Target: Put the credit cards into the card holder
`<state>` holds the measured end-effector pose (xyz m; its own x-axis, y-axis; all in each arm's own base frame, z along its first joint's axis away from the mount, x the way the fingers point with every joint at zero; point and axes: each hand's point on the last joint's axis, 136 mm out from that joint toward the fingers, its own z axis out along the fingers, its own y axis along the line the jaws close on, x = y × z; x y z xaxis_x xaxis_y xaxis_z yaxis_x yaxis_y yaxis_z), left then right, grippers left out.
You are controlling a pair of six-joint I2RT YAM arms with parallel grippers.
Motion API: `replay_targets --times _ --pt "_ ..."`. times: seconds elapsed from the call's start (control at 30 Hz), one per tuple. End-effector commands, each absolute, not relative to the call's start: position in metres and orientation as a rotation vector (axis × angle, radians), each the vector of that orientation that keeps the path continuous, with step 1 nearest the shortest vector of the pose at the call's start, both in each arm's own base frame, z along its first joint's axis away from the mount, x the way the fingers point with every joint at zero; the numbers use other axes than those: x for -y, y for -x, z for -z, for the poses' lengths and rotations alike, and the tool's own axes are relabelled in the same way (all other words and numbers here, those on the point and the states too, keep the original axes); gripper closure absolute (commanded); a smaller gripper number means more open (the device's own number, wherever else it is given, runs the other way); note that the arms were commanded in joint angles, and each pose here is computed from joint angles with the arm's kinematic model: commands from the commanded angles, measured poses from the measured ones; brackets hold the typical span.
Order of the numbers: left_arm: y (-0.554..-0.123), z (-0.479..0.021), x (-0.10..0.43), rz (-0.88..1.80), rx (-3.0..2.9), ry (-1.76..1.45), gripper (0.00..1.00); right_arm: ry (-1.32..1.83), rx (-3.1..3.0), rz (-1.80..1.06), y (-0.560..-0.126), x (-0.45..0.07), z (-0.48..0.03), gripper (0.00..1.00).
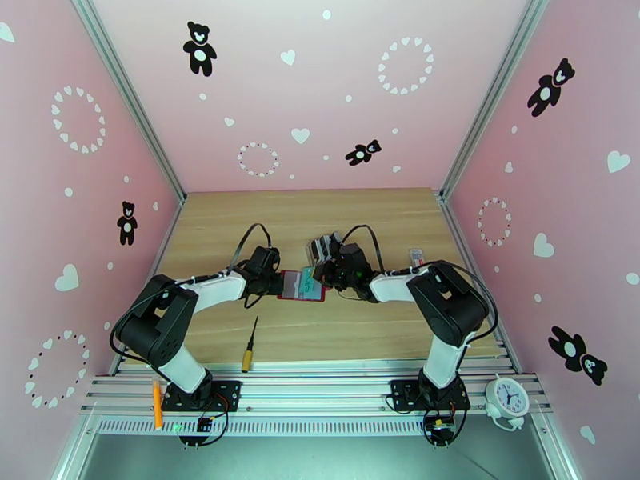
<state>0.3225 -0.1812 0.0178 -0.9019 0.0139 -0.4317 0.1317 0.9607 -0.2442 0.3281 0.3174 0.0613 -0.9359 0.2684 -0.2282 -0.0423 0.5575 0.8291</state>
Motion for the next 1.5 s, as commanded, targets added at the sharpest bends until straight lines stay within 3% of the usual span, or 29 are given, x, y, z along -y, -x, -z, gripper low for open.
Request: replay_targets --times 0.0,0.63,0.93,1.47 --pt "-0.318 -0.020 0.184 0.399 -2.677 -0.100 0.76 -0.190 -2.457 -1.339 -0.333 -0.319 -0.058 1.00" --pt "-0.318 -0.021 0.194 0.483 -2.667 -0.108 0.73 -0.217 -2.459 -1.354 -0.338 -0.323 -0.044 1.00" --pt "-0.316 -0.009 0.198 0.495 -2.713 -0.112 0.81 -0.221 -2.466 -1.366 -0.335 -0.324 -0.040 1.00" --pt "-0.315 -0.005 0.195 0.472 -2.728 -0.098 0.83 -0.227 -2.538 -1.344 -0.313 -0.324 -0.027 1.00"
